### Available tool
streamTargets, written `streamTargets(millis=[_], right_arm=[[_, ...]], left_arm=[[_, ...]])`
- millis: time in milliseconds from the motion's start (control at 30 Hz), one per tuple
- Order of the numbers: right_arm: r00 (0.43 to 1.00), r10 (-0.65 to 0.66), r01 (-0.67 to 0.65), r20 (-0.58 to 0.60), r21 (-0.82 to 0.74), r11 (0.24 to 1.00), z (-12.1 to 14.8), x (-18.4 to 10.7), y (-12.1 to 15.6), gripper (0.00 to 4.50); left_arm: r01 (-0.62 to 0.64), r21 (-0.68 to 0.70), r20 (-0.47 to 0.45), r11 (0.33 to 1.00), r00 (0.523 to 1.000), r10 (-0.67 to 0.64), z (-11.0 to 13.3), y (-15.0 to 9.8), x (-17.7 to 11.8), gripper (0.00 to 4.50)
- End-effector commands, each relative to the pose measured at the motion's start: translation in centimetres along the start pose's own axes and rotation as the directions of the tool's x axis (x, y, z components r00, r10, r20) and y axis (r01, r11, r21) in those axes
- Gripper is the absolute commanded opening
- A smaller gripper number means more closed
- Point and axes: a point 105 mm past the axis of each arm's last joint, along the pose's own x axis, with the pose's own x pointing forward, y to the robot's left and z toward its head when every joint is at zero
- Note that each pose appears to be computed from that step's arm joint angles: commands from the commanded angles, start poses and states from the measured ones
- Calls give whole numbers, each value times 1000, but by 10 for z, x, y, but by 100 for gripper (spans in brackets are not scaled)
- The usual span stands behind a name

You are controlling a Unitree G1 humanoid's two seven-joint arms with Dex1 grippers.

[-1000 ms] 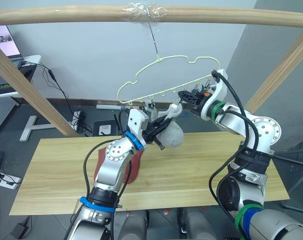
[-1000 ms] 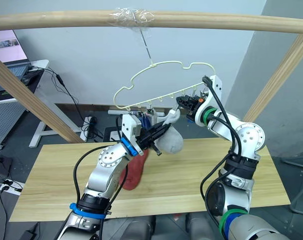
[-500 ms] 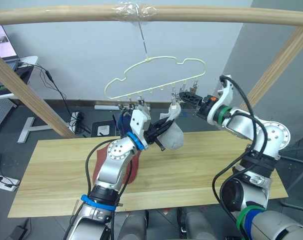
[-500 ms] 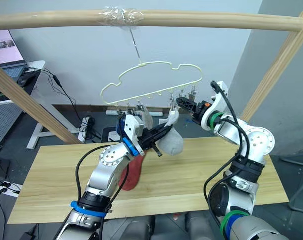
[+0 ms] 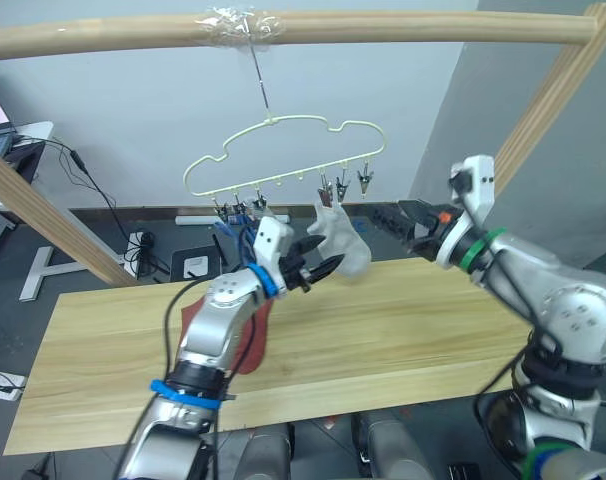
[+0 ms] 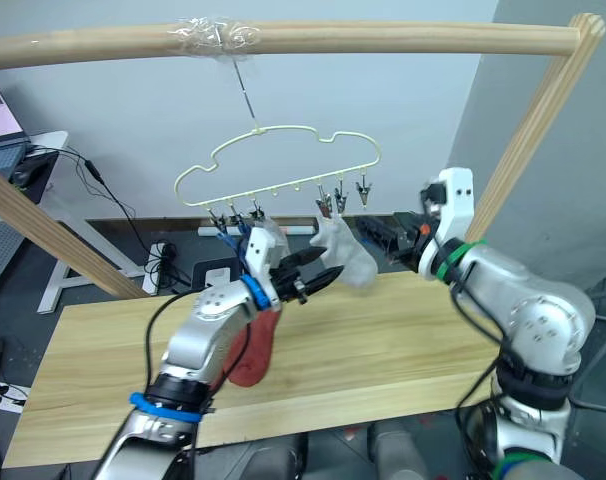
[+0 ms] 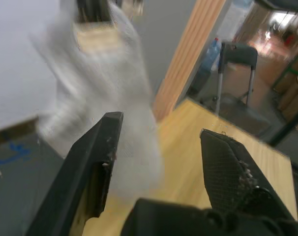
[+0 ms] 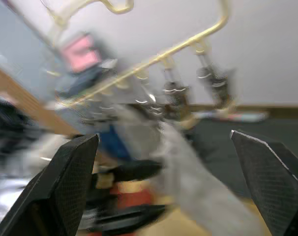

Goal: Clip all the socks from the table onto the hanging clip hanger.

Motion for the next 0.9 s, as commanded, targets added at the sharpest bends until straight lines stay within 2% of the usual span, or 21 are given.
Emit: streamTargets(millis=[33, 67, 167, 300, 400, 467, 700, 900], right_arm=[[987, -86, 105, 137, -136, 985, 7, 1, 0, 413], [982, -104, 128, 156, -153, 980, 6, 2, -1, 396], [971, -126, 174, 203, -239, 955, 1, 10, 2, 296], [951, -135, 211, 278, -265, 941, 3, 19, 10, 296], [937, -141, 221, 320, -230, 948, 4, 29, 18, 245], [936, -127, 212, 330, -237, 948, 4, 37, 26, 180], [931, -107, 199, 348, -240, 950, 2, 58, 38, 180], [922, -171, 239, 349, -162, 957, 1, 72, 30, 180]], left_arm=[[7, 60, 48, 998, 999, -10, 25, 5, -16, 274], [4, 72, 46, 997, 999, -8, 27, 7, -20, 274], [-12, 89, 66, 996, 998, 6, 41, 15, -31, 274], [-23, 126, 102, 992, 995, 10, 63, 20, -43, 274], [-5, 135, 83, 991, 996, -6, 61, 18, -50, 274], [-4, 141, 66, 990, 998, -6, 56, 18, -54, 274], [10, 147, 94, 989, 995, -24, 61, 8, -51, 274], [8, 147, 102, 989, 994, -23, 65, 6, -53, 274]])
